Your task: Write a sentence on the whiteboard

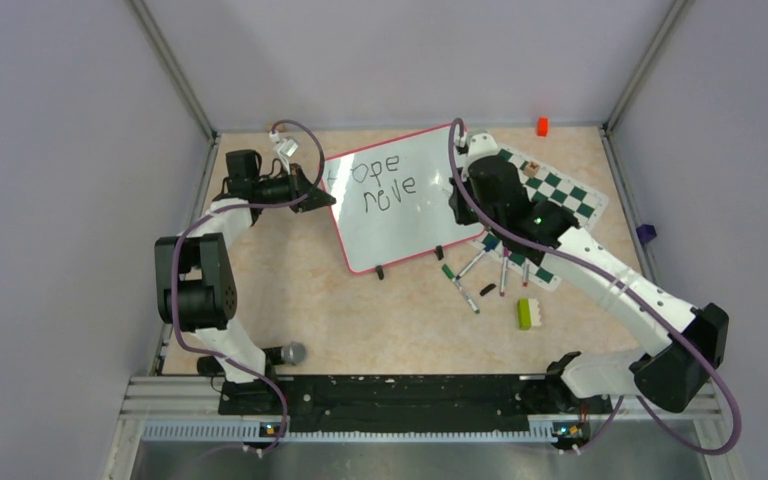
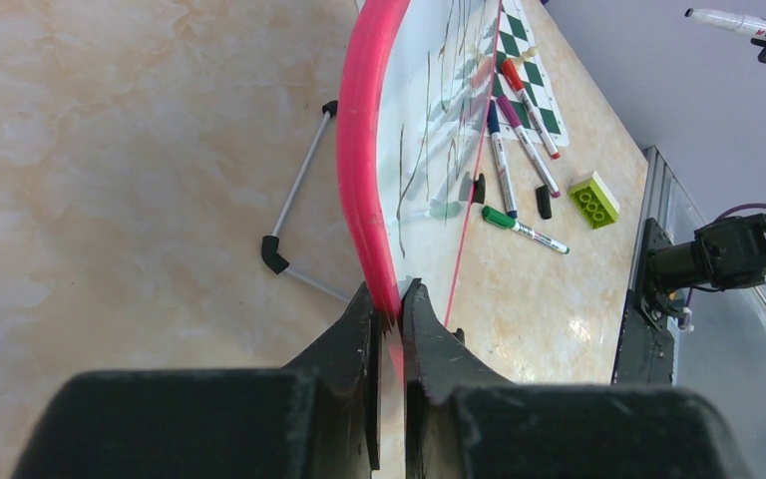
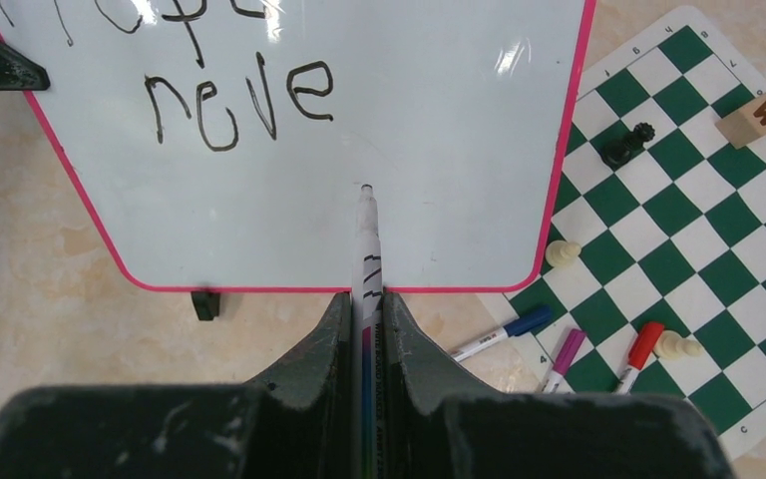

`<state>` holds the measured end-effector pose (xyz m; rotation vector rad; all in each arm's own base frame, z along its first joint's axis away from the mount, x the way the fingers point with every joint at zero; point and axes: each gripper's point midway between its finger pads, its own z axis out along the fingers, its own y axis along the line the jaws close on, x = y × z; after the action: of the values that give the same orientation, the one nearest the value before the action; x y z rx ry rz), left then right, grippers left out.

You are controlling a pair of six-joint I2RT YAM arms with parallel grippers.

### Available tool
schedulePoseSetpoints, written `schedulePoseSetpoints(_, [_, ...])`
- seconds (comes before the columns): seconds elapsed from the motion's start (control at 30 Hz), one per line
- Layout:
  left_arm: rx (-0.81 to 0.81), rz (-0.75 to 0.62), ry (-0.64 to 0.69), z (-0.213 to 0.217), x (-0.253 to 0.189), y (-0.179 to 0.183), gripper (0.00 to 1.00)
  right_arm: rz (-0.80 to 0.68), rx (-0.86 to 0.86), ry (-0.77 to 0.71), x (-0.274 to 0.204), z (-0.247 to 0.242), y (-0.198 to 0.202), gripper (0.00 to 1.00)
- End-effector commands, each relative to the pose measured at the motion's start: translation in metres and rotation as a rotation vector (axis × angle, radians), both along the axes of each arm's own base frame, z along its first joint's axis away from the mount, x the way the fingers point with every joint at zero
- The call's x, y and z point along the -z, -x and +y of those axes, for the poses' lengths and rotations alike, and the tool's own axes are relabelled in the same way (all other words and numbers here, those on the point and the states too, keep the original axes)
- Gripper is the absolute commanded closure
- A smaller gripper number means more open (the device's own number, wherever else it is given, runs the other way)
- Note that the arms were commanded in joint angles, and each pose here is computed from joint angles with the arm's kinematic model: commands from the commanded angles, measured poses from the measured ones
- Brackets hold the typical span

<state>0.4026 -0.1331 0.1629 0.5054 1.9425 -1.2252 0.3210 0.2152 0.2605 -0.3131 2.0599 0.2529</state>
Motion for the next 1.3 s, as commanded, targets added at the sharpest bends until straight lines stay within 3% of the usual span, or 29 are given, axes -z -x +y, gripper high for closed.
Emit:
schedulePoseSetpoints(0.0, [-0.063, -0.034, -0.149, 0.005, 0.038, -0.012, 1.0, -0.043, 0.007, -0.034, -0.011, -0.003, 0.0, 1.0])
schedulePoseSetpoints(0.63, [-0.08, -0.042, -0.134, 0.004, 0.036, -0.017, 1.0, -0.122, 0.032, -0.041, -0.007, 0.019, -0.04, 1.0])
schedulePoseSetpoints(1.27, [-0.123, -0.044, -0.152, 0.009, 0.038, -0.019, 1.0, -0.041, 0.03, 0.006, -0.005, -0.013, 0.002, 1.0])
